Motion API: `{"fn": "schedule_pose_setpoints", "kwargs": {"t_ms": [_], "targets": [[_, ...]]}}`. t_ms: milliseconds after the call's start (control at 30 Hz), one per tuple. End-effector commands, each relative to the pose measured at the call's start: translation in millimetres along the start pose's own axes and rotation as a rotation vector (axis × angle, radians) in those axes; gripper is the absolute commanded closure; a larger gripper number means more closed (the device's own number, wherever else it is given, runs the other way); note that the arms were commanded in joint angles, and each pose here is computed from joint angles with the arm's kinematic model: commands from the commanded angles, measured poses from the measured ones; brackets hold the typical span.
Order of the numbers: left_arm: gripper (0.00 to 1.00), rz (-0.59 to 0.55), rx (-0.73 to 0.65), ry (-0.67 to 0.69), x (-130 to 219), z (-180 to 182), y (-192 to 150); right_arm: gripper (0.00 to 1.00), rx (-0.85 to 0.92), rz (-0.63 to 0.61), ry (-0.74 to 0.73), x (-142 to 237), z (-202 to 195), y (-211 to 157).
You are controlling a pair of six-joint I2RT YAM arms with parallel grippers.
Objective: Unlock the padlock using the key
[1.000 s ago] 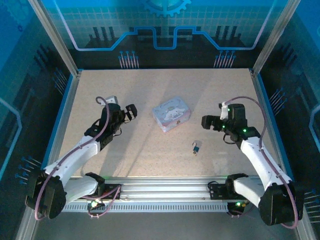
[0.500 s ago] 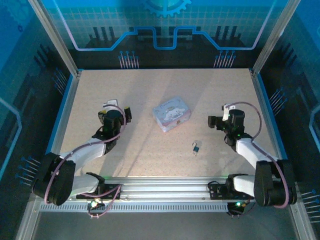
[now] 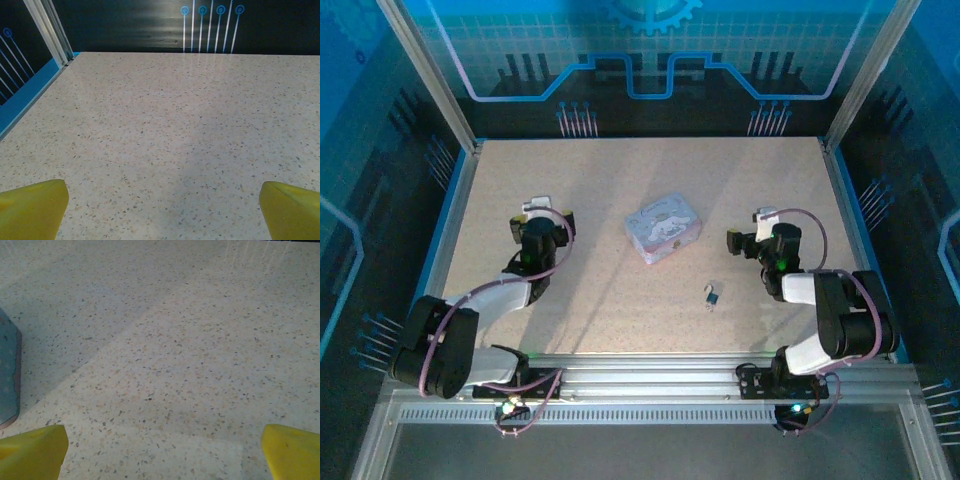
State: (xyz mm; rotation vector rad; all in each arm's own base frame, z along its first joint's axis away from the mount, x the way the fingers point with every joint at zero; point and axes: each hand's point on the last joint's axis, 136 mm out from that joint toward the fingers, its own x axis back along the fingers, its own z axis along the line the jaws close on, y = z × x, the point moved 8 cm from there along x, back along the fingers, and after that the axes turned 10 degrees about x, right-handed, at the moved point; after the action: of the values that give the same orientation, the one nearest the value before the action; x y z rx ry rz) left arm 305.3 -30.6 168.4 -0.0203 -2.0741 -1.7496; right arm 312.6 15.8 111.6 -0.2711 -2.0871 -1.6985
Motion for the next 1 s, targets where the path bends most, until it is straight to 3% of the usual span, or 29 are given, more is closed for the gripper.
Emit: {"fn": "schedule_pose_setpoints", "kwargs": {"t_ms": [0, 533, 700, 967], "targets": [[0.01, 0.009, 0.003, -0.015, 0.5, 11.3, -5.9, 0.0, 0.04, -0.064, 0.013, -4.3, 1.0, 18.5], [0.01, 0.004, 0.06, -0.266, -30.4, 29.7, -35.6, 0.0, 0.045, -0.061, 0.005, -4.8, 2.1, 18.5], [0.01, 0.058, 0.063, -0.232, -38.9, 30.8, -33.7, 0.0, 0.049, -0.061, 0.005, -4.7, 2.9, 18.8], [0.01, 0.048, 0.063, -0.235, -38.9, 30.7, -33.5, 0.0, 0.05, -0.061, 0.004, -5.0, 2.7, 18.9]]}}
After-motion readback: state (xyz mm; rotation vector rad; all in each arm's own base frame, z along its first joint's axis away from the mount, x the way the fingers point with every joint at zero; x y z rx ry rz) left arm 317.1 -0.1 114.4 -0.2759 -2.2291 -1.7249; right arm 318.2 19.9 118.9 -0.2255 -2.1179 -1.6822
